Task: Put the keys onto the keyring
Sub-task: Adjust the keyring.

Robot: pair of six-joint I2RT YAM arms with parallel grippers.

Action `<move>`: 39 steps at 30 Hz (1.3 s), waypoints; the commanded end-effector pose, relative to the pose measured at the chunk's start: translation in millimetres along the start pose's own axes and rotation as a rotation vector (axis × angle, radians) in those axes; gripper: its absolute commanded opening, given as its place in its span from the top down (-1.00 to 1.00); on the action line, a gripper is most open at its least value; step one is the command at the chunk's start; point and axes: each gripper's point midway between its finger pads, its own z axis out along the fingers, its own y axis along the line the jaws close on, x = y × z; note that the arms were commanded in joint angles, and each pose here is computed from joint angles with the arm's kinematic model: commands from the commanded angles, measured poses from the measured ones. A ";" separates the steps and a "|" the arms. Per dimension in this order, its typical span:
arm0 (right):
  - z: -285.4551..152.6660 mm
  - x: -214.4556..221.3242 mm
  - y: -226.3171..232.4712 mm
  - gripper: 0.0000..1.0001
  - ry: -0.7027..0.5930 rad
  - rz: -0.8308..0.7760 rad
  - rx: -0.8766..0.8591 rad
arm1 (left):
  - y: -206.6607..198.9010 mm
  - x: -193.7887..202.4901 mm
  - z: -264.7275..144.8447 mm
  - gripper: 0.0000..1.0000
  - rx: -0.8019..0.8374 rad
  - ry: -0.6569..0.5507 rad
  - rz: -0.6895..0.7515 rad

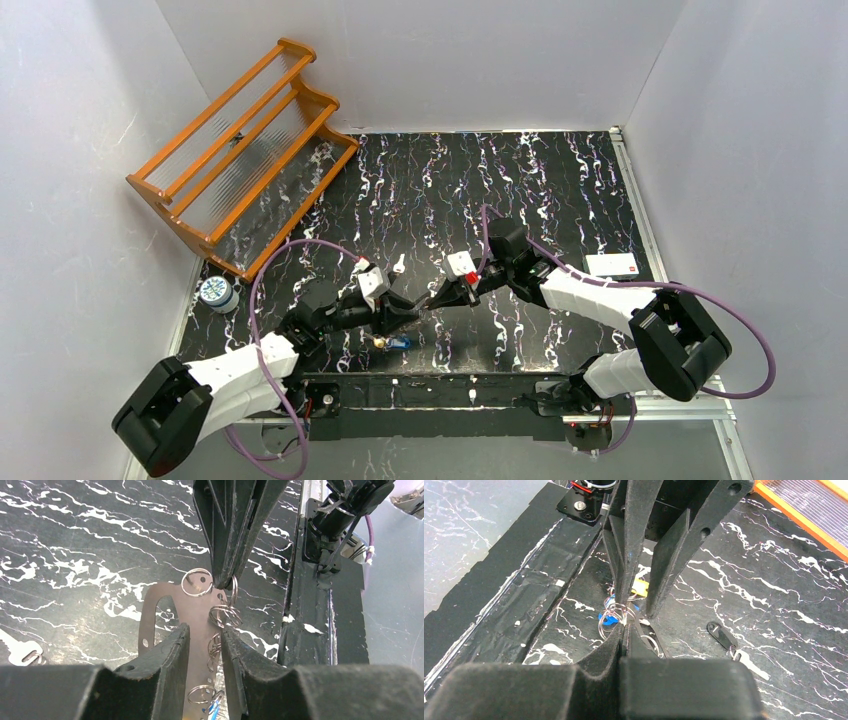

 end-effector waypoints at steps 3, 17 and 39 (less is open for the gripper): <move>0.2 -22.1 -2.2 0.97 -0.045 -0.070 -0.020 | -2.4 -26.6 5.6 0.47 0.021 -0.080 0.064; 0.7 -22.9 -1.7 0.97 -0.050 -0.069 -0.027 | -4.1 -25.8 17.8 0.52 0.051 -0.082 0.076; -0.1 -26.3 0.3 0.97 -0.054 -0.098 -0.035 | 13.9 -21.9 22.5 1.00 -0.103 -0.099 -0.238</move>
